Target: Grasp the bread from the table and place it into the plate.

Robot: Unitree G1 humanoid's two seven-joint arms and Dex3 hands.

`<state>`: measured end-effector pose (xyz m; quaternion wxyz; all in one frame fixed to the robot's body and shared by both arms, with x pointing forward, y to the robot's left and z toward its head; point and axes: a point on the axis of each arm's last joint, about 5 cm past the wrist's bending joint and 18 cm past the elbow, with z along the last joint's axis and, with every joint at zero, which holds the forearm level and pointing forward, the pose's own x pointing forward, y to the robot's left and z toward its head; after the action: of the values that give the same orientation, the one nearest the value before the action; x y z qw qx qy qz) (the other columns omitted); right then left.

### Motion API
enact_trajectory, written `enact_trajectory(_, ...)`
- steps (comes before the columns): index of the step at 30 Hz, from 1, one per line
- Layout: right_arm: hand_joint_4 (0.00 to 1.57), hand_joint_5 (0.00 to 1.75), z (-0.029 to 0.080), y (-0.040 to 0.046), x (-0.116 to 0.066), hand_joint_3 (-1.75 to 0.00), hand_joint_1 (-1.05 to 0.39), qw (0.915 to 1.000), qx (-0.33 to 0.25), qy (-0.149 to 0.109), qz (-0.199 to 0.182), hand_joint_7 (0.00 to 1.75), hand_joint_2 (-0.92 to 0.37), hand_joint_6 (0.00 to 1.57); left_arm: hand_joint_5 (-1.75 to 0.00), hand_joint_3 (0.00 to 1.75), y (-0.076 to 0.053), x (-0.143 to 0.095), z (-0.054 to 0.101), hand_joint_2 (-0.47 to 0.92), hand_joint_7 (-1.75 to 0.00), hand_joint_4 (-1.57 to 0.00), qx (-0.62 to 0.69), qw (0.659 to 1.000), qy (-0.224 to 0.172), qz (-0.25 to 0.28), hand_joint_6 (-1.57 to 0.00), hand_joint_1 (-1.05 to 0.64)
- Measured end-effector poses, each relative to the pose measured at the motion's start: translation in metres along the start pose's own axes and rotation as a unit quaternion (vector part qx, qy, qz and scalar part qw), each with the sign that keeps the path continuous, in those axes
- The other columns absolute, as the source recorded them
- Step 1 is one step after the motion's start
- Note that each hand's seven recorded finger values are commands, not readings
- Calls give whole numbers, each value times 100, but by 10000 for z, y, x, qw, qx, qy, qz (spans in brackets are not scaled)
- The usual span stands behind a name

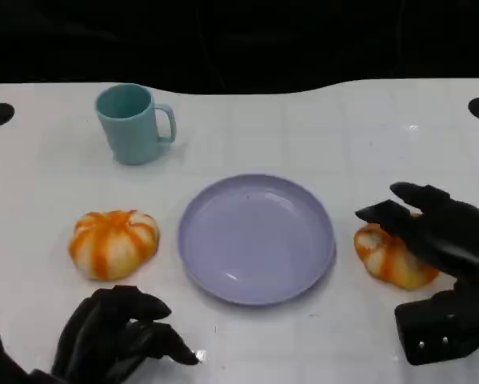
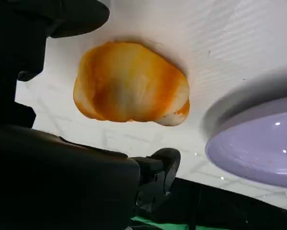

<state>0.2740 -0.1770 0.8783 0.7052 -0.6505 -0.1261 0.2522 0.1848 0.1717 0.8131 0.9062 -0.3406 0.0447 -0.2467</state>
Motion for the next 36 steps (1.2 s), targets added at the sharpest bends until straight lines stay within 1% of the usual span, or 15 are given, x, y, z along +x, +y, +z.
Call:
enact_trajectory(3,0,56,15,23,44,-119,-35,9999,-5,-14,123,69,23,0,-40,0,-1,0,0,65,-14,-157,4,10000,2,-2,-157,-92)
enact_trajectory(5,0,70,29,27,77,-118,-38,9998,-23,-40,187,75,22,0,-40,0,-1,0,0,65,-13,-157,5,10000,1,-3,-157,-91)
enact_trajectory(7,0,78,28,14,107,-117,-40,9998,-52,-58,197,79,22,0,-40,0,-1,0,0,65,-13,-157,4,10000,0,-4,-157,-91)
enact_trajectory(12,0,89,29,9,154,-118,-42,9996,-93,-95,246,88,20,0,-40,0,-1,0,0,65,-13,-157,-2,10000,1,-3,-157,-89)
enact_trajectory(16,0,103,21,-2,183,-121,-40,9994,-109,-81,312,102,20,0,-41,0,-1,0,-2,65,-14,-157,-16,10000,8,-4,-157,-90)
enact_trajectory(18,0,121,24,-8,203,-131,-36,9993,-119,-81,344,117,25,0,-41,0,-2,0,-2,65,-14,-157,-13,10000,9,-5,-157,-91)
enact_trajectory(20,0,130,24,-10,220,-137,-34,9991,-127,-73,395,124,27,0,-41,0,-2,0,-2,65,-14,-157,-13,10000,9,-5,-157,-91)
enact_trajectory(23,0,160,30,-5,242,-152,-33,9992,-115,-65,388,147,32,0,-41,0,-2,0,-2,65,-14,-157,-11,10000,8,-5,-157,-91)
enact_trajectory(26,1,172,34,20,254,-161,-32,9995,-71,-2,313,160,33,3,-41,0,-2,1,-1,65,-14,-157,-4,10000,2,-6,-157,-92)
enact_trajectory(28,4,174,33,36,254,-165,-31,9996,-53,30,265,166,34,8,-41,0,-4,2,-2,65,-14,-157,4,10000,0,-8,-157,-92)
enact_trajectory(30,28,174,29,51,249,-173,-30,9998,-44,53,181,172,37,24,-41,0,-4,-1,-3,65,-14,-157,12,10000,-5,-6,-157,-92)
enact_trajectory(31,33,175,26,59,245,-174,-29,9999,-35,62,114,173,37,27,-41,0,-4,-3,-3,65,-14,-157,22,10000,-13,-3,-157,-92)
enact_trajectory(34,82,175,22,76,236,-175,-36,10000,-21,52,-78,175,23,53,-40,0,-5,-3,-1,65,-14,-157,36,10000,-27,-5,-157,-92)
enact_trajectory(35,90,175,21,83,232,-175,-38,9998,-14,30,-187,175,19,57,-40,0,-6,-2,0,65,-14,-157,38,10000,-30,-9,-157,-92)
enact_trajectory(36,98,175,23,89,228,-175,-43,9995,5,-15,-302,175,12,61,-40,0,-6,-2,0,65,-14,-157,39,10000,-31,-9,-157,-92)
